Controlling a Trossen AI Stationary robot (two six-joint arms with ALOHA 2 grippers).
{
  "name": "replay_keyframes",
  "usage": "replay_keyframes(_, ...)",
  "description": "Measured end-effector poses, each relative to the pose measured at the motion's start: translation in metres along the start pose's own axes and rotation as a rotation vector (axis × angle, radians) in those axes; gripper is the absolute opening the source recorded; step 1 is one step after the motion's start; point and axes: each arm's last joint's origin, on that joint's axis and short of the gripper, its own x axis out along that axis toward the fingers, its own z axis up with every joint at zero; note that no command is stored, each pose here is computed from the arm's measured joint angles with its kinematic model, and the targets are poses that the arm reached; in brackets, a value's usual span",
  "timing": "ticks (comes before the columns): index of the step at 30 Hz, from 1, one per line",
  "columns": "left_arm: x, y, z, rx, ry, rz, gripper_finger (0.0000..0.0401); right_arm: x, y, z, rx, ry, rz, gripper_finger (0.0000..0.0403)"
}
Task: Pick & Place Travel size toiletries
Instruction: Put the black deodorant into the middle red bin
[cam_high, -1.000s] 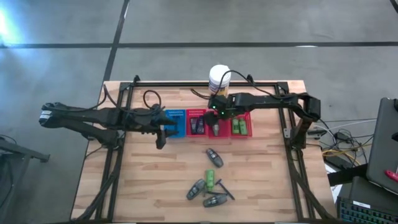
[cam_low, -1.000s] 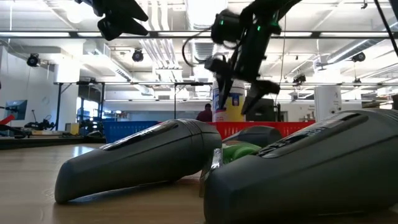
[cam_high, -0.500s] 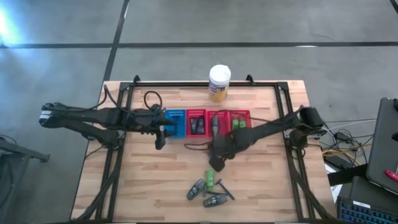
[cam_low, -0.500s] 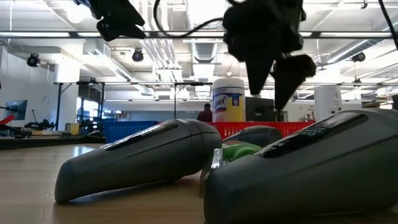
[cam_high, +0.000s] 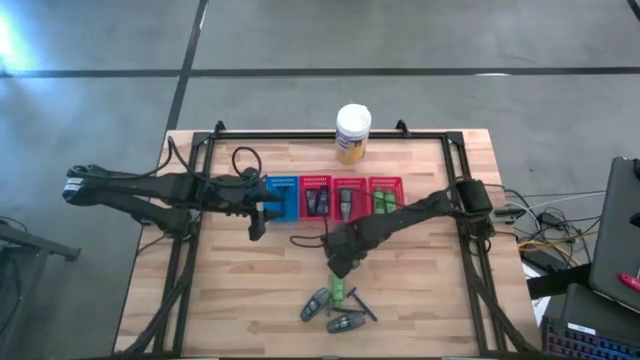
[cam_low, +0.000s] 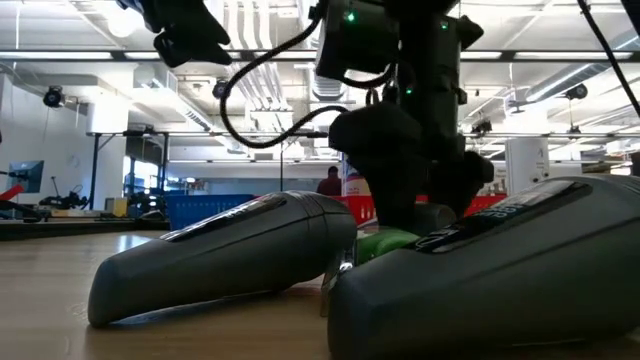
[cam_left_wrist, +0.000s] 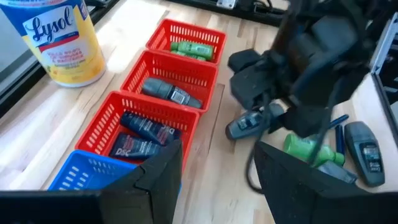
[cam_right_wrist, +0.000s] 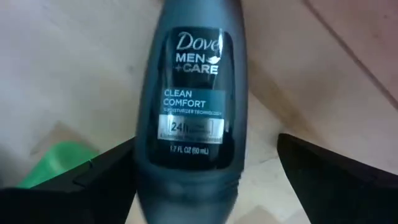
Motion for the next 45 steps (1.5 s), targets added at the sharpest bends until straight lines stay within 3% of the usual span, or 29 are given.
replay_keyframes(4,0.0,0.001,-0.002,0.005,0.022,0.007,0.0204,0.0,0.002,0.003,-0.001,-0.015,0.011,0.0306)
replay_keyframes(9,0.0,0.001,-0.003,0.029,0.03,0.008,0.0204,-0.008,-0.002,0.006,-0.029,-0.034,0.008,0.0199)
replay_keyframes(15,-0.002,0.003,-0.009,0.071,0.089,0.023,0.0204,-0.05,-0.013,0.002,0.035,-0.066,0.012,0.0199)
replay_keyframes(21,-0.008,0.006,-0.012,0.074,0.111,0.039,0.0204,-0.113,-0.048,0.01,0.332,-0.266,0.046,0.0199)
replay_keyframes(26,-0.006,0.006,-0.012,0.065,0.051,0.051,0.0204,-0.094,-0.085,0.061,0.496,-0.339,0.052,0.0206)
replay_keyframes(32,-0.004,0.006,-0.012,0.049,0.03,0.062,0.0204,-0.069,-0.101,0.082,0.531,-0.288,-0.001,0.0297)
replay_keyframes(36,-0.004,0.006,-0.013,0.031,0.035,0.063,0.0204,-0.073,-0.097,0.075,0.479,-0.286,-0.009,0.0339)
replay_keyframes(39,-0.003,0.006,-0.016,0.03,0.048,0.058,0.0204,-0.088,-0.085,0.06,0.367,-0.301,0.036,0.0356)
replay_keyframes(45,0.004,0.005,-0.029,0.035,0.114,-0.032,0.0204,-0.118,-0.042,-0.009,-0.207,-0.221,0.168,0.0357)
